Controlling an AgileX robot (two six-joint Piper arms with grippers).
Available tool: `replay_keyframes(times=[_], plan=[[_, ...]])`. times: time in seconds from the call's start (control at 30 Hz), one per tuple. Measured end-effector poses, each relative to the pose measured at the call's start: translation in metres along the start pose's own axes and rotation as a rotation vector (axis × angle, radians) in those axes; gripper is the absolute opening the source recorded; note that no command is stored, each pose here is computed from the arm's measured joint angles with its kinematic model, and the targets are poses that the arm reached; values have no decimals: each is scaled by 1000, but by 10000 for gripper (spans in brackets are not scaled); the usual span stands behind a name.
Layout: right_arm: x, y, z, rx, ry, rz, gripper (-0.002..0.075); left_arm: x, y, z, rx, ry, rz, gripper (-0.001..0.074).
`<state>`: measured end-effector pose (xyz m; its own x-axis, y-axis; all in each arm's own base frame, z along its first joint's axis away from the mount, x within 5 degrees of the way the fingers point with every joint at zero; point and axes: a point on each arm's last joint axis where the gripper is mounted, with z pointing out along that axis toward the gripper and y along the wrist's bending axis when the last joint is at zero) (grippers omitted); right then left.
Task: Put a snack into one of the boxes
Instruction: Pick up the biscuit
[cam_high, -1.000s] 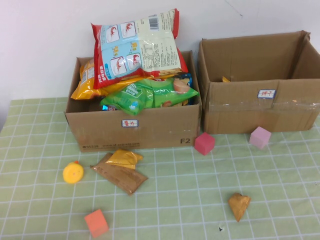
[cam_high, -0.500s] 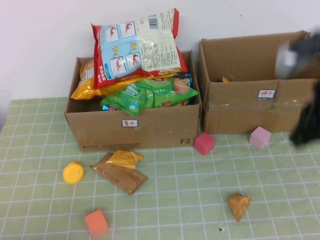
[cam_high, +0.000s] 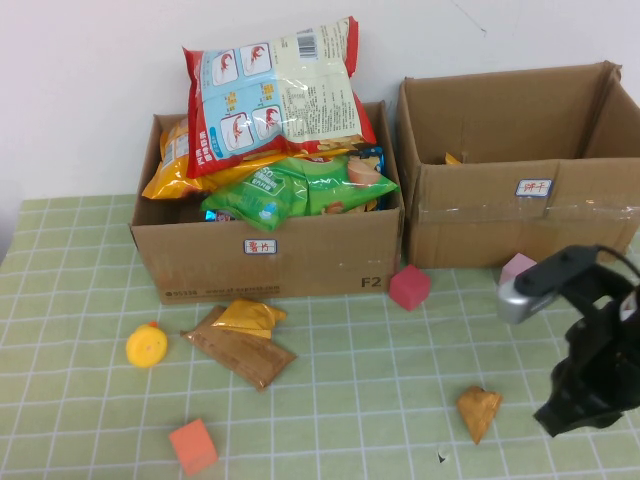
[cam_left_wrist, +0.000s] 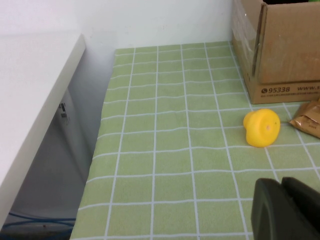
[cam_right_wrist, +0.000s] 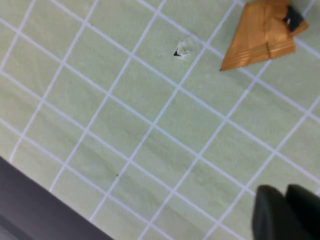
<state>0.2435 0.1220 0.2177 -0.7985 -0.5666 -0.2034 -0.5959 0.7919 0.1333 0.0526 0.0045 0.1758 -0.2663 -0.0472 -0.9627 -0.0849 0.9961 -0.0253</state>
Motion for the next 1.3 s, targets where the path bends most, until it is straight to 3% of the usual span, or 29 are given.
replay_keyframes(times=[0.1, 0.27, 0.37, 0.57, 0.73, 0.9, 1.0, 1.2, 1.3], plan=[[-5, -1, 13, 1, 11, 5, 197, 0, 0, 0, 0, 0, 0, -3], [-20, 4, 41, 24, -35, -2, 570, 0, 0, 0, 0, 0, 0, -3], [-28, 3, 58, 41, -72, 20, 636, 0, 0, 0, 0, 0, 0, -3], [-47, -11, 90, 97, -43, 61, 662, 0, 0, 0, 0, 0, 0, -3], [-62, -18, 115, 103, -15, 107, 658, 0, 0, 0, 0, 0, 0, -3], [-64, -19, 129, 93, 10, 132, 599, 0, 0, 0, 0, 0, 0, -3], [-65, -19, 128, 87, 37, 128, 483, 0, 0, 0, 0, 0, 0, -3], [-66, -16, 112, 76, 85, 76, 113, 0, 0, 0, 0, 0, 0, -3], [-74, -14, 80, 108, 18, 34, 93, 0, 0, 0, 0, 0, 0, -3]])
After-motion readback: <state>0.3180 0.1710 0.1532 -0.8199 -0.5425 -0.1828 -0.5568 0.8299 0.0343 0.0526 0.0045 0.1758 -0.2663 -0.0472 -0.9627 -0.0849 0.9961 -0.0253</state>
